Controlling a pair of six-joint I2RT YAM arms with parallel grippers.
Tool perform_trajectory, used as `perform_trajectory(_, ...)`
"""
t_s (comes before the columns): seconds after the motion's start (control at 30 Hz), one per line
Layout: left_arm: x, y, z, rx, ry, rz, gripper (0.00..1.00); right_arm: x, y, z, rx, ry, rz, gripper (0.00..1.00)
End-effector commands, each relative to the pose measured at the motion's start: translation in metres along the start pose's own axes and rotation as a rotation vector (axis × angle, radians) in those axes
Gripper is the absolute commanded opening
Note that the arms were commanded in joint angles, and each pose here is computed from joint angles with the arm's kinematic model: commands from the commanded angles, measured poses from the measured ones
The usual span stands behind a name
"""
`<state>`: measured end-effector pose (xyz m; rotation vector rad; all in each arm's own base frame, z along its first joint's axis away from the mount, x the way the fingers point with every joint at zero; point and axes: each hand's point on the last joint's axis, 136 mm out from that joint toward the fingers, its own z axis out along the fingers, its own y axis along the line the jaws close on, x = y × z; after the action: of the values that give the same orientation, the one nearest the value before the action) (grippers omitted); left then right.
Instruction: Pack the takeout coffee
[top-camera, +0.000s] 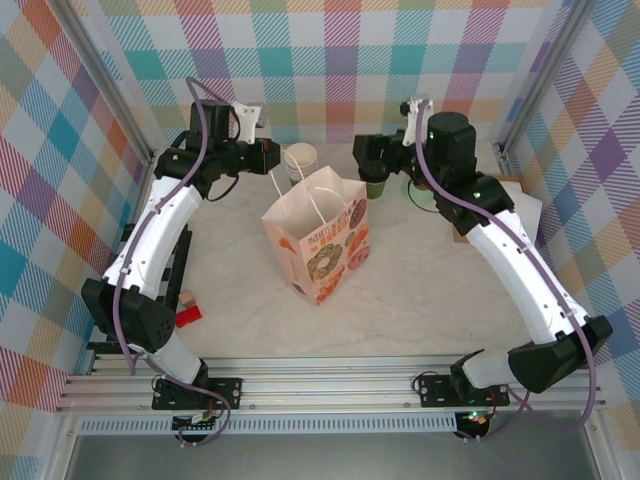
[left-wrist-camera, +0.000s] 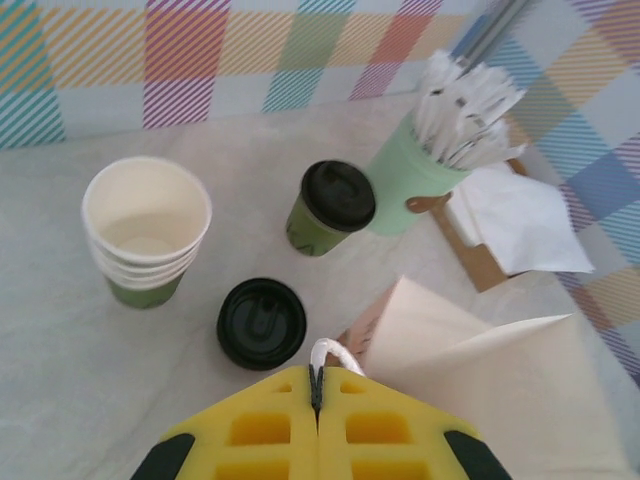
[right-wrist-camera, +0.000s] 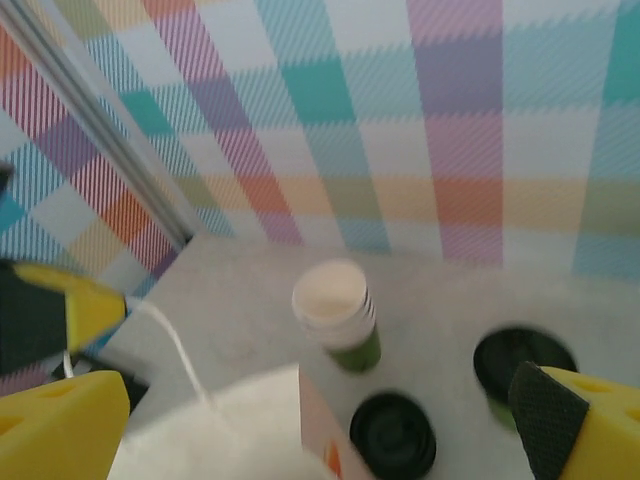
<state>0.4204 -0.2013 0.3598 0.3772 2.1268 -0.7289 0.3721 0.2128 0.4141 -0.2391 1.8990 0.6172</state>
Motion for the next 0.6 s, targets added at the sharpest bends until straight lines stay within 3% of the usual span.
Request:
perform_trajectory(0.0, -0.004, -0.022, 0.003, 0.099, 0.012, 0.035, 0.00, 0.063, 0.021, -0.005, -0.139, 0.301, 0.095, 0.99)
perform_trajectory(0.07, 0.001, -0.019, 0.009, 0.100, 0.038, 0.025, 0.00, 0.075, 0.050, -0.015, -0.313, 0.402, 0.080, 0.94)
perform_trajectory(0.2, 0.003, -0.017, 0.013, 0.099, 0.045, 0.022, 0.00, 0.088, 0.094, -0.026, -0.579, 0.455, -0.004, 0.88)
perform_trajectory(0.43, 0.000, -0.010, 0.020, 0.074, 0.049, 0.016, 0.00, 0.091, 0.115, 0.029, -0.596, 0.422, -0.262, 0.79)
perform_trajectory(0.57, -0.002, -0.004, 0.022, 0.051, 0.056, 0.007, 0.00, 0.097, 0.136, 0.058, -0.679, 0.420, -0.402, 0.72)
